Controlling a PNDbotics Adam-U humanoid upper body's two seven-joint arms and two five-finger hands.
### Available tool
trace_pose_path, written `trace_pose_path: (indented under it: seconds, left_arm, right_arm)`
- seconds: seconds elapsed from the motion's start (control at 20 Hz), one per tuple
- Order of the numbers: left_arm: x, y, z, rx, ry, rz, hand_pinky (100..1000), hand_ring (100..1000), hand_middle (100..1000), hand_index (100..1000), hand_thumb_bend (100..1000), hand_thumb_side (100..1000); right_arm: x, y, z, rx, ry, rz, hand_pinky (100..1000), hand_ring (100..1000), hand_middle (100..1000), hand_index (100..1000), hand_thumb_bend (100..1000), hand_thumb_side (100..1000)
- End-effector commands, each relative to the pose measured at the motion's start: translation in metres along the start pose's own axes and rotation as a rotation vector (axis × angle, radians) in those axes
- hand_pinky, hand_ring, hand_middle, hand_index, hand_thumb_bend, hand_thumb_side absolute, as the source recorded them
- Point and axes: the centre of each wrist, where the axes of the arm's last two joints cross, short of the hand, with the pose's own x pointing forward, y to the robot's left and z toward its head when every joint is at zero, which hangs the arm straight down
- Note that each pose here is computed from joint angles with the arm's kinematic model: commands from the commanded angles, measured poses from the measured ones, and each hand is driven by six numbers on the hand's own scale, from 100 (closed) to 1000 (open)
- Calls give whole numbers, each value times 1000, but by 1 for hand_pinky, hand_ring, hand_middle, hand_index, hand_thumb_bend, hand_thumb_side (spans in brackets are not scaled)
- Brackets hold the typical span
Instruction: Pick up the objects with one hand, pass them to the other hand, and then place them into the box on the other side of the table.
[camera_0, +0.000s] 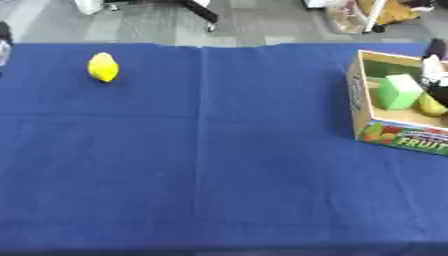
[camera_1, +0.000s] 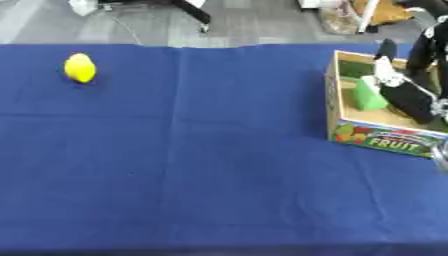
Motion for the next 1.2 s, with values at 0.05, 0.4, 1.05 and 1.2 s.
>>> trace_pose_path:
  seconds: [0.05, 0.4, 1.05, 1.2]
  left_arm:
    - [-8, 15, -18, -15, 40, -169, 762, 635, 630, 820, 360, 559]
    - [-36, 13, -60, -22, 180, -380, 773, 670, 675, 832, 499, 560]
    - [-86, 11, -77, 5, 349, -420, 765, 658, 662, 806, 597, 740]
    - [-90, 11, -77, 30, 358, -398, 764, 655, 660, 805, 598, 747]
  right_arm:
    - [9, 5, -1, 24, -109, -37, 286, 266, 268, 898, 100, 355]
    - [22, 33, 5, 5, -122, -157, 279, 256, 257, 873, 100, 420]
    - [39, 63, 15, -51, -40, -300, 265, 239, 236, 848, 100, 551]
    - [41, 65, 14, -53, -36, -316, 264, 237, 234, 846, 100, 566]
